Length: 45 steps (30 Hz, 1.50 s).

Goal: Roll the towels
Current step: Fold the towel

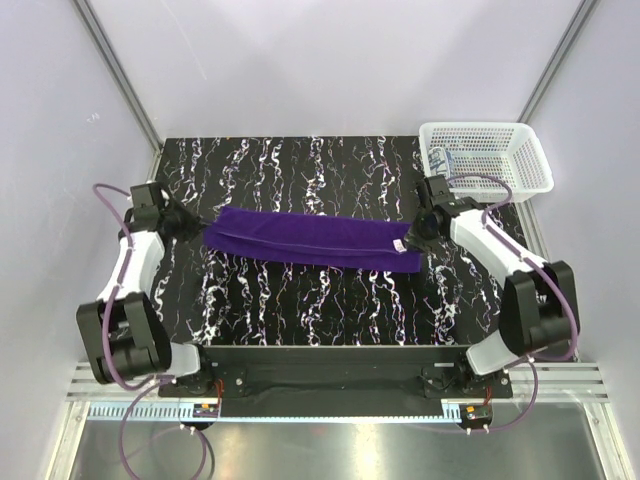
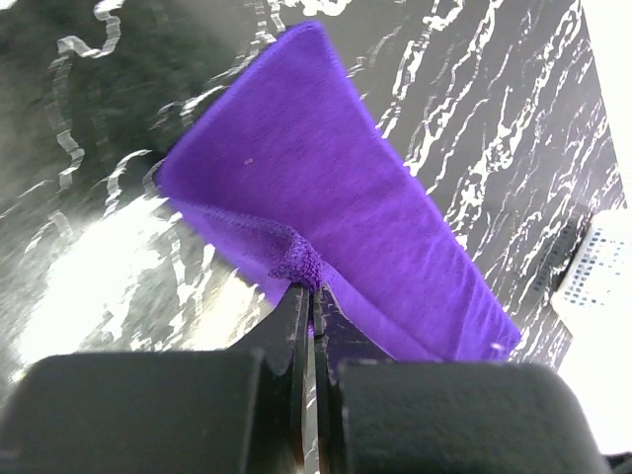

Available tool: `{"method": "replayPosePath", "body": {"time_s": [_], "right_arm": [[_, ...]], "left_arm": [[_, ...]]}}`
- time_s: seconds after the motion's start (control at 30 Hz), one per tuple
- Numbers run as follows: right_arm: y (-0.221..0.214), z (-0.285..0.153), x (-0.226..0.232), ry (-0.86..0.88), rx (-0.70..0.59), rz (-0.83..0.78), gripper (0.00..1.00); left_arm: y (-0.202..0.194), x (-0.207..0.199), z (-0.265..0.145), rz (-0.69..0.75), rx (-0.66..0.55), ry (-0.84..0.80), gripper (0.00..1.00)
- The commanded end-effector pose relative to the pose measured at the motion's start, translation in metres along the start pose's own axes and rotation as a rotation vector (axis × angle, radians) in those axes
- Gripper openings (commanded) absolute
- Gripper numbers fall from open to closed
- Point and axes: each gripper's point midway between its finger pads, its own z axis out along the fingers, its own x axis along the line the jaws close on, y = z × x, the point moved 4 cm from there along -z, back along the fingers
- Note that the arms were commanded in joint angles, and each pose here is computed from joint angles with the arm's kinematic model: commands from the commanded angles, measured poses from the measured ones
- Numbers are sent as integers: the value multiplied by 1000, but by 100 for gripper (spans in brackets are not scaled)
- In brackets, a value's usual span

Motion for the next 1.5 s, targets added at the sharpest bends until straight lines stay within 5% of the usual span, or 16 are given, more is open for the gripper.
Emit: {"method": "replayPosePath", "body": {"time_s": [0.0,0.87,1.47], "right_arm": [[21,7,16,17,-29,-61,0],[69,63,24,-30,25,-53,0],[99,67,21,-40,12,-36,6]], "left_arm": [[19,-32,12,33,-26,-67,0],[28,-33,116,52,80,75,0],[38,-36,132,54,66,100,0]]}}
